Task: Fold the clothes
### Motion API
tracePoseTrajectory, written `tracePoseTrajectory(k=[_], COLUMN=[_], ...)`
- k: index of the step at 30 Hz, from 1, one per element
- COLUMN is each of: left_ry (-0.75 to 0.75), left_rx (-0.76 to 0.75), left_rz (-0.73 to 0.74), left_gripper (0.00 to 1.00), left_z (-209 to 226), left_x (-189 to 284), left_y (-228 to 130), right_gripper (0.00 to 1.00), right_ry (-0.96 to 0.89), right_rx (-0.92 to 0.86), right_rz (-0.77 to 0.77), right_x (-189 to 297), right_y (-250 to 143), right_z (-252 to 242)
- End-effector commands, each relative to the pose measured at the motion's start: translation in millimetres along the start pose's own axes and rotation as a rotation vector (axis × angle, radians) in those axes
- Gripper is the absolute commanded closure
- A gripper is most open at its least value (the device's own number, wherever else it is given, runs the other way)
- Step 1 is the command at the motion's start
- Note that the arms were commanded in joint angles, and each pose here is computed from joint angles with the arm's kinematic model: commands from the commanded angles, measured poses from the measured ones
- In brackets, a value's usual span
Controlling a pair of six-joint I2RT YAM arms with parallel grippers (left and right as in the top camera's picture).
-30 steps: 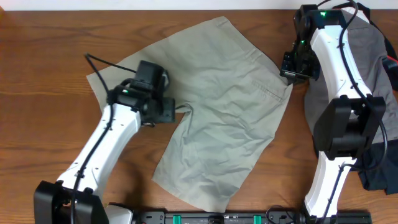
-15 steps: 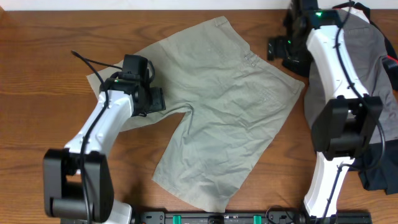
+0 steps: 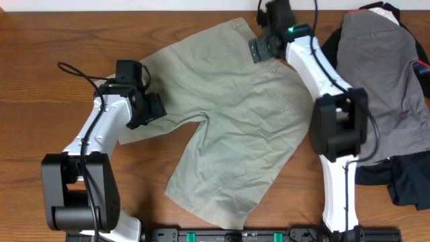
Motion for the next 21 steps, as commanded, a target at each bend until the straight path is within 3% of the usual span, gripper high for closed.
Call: tracePoseTrajectory(k=[1,15,21], left_ry=[-0.003,0.0,0.015], left_rx=[0.008,0.007,0.007], left_rz=[-0.004,-0.01,-0.011], left_gripper=[0.34,0.34,0.34], left_z=[0,1,3], left_x=[-1,-1,-2], left_y=[0,1,2], right_gripper=[0.12,0.25,0.26], right_ry=[-0.025,-0.017,-0.063], right_rx=[0.038,0.054,0.051], right_rz=[0.018,-0.049,-0.054], right_x=[-25,-46,-51], right_y=[-10,-3,-4], right_z=[-3,6,-2])
Point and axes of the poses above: each gripper's point midway between its finger pads, its own x axis back along the fingers, its own z axis along the line the jaws close on, y = z × x, the point moved 3 cm from there along x, back along the fingers, and after that the axes turned 11 degrees about -x, right-handed, at the moved point
